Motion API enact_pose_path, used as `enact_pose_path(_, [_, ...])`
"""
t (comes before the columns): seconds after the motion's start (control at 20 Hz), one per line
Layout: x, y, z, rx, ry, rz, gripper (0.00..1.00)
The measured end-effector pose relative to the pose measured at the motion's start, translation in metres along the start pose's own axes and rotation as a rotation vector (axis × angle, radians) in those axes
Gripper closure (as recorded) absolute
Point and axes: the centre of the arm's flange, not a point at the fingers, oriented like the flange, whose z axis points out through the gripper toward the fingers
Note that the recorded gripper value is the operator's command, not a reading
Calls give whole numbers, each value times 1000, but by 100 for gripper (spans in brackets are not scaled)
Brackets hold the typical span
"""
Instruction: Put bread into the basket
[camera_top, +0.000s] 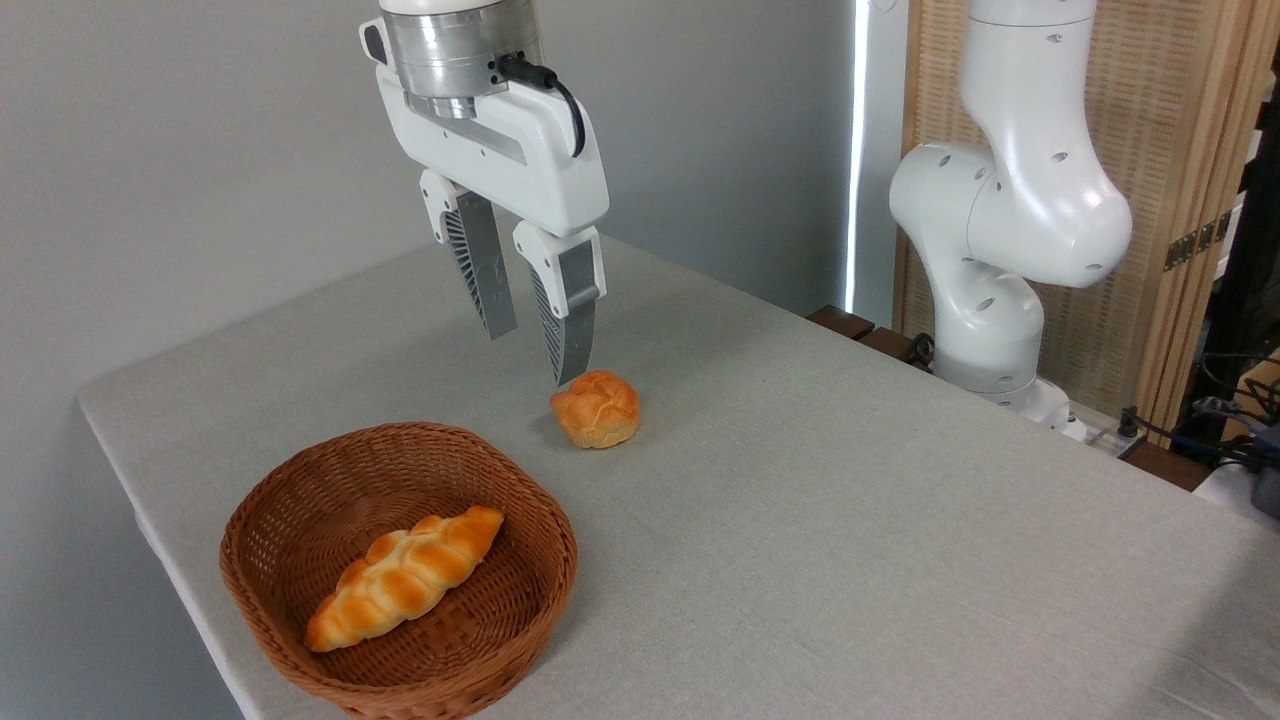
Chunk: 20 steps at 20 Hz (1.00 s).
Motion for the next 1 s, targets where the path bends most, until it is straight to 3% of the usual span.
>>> enact_pose_path(1.0, [2, 5, 2, -7, 0, 8, 0])
